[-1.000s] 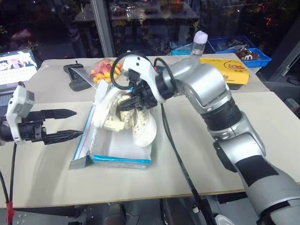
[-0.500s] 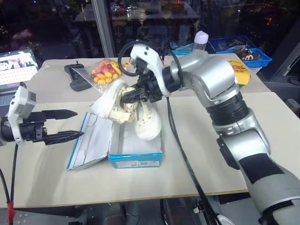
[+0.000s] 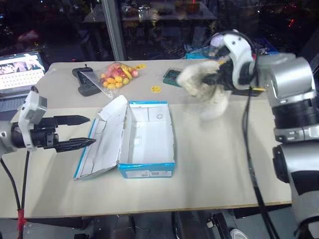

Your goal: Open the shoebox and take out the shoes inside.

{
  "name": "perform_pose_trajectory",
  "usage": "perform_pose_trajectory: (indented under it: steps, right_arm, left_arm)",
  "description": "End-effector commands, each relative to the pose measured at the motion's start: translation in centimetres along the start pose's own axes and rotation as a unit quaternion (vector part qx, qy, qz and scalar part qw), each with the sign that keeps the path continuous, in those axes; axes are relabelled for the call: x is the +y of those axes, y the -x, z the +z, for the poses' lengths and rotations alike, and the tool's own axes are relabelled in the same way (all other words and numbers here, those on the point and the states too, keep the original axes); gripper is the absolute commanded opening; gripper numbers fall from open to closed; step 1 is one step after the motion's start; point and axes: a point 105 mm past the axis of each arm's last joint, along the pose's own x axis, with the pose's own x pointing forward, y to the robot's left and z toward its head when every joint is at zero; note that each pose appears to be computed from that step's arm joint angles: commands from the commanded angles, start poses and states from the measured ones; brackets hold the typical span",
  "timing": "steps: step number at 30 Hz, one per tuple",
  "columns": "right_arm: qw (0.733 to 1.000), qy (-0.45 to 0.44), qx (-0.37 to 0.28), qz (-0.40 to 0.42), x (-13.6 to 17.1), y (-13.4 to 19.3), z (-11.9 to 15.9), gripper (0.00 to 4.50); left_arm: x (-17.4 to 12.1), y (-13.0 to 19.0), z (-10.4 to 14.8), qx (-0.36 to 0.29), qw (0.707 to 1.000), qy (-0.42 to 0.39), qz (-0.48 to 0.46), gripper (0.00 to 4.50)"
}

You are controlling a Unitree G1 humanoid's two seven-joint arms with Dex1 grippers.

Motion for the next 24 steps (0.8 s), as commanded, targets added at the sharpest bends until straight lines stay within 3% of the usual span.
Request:
perform_pose_trajectory:
  steps: [1, 4, 11, 12, 13, 16, 18, 24]
  right_arm:
    - [0.997, -0.037, 0.015, -0.066, -1.2, 1.0, -2.5, 0.58]
    - [0.992, -0.058, 0.054, -0.102, -1.5, 0.9, -5.8, 0.58]
    - [0.979, -0.117, 0.072, -0.151, -1.7, 1.3, -9.3, 0.58]
    - [0.978, -0.123, 0.07, -0.153, -1.7, 1.3, -9.4, 1.56]
    - [0.978, -0.126, 0.067, -0.152, -1.6, 1.3, -9.4, 1.68]
    - [0.978, -0.118, 0.064, -0.158, -1.8, 1.5, -9.1, 2.88]
    - [0.977, -0.111, 0.058, -0.172, -2.4, 1.9, -8.6, 3.4]
    - [0.975, -0.117, 0.014, -0.186, -4.1, 4.0, -6.0, 3.4]
  left_arm:
    - [0.3, -0.2, 0.9, -0.007, 1.0, -0.02, -0.004, 4.5]
    - [0.4, -0.3, 1.1, -0.01, 1.0, -0.018, -0.009, 4.5]
    - [0.4, -0.6, 1.2, -0.009, 1.0, -0.019, -0.017, 4.5]
    - [0.5, -0.6, 1.2, -0.009, 1.0, -0.02, -0.017, 4.5]
    - [0.5, -0.6, 1.3, -0.009, 1.0, -0.02, -0.018, 4.5]
    - [0.5, -0.7, 1.3, -0.009, 1.0, -0.021, -0.021, 4.5]
    - [0.5, -0.8, 1.3, -0.008, 0.999, -0.021, -0.023, 4.5]
    - [0.7, -0.7, 1.3, -0.007, 1.0, -0.019, -0.021, 4.5]
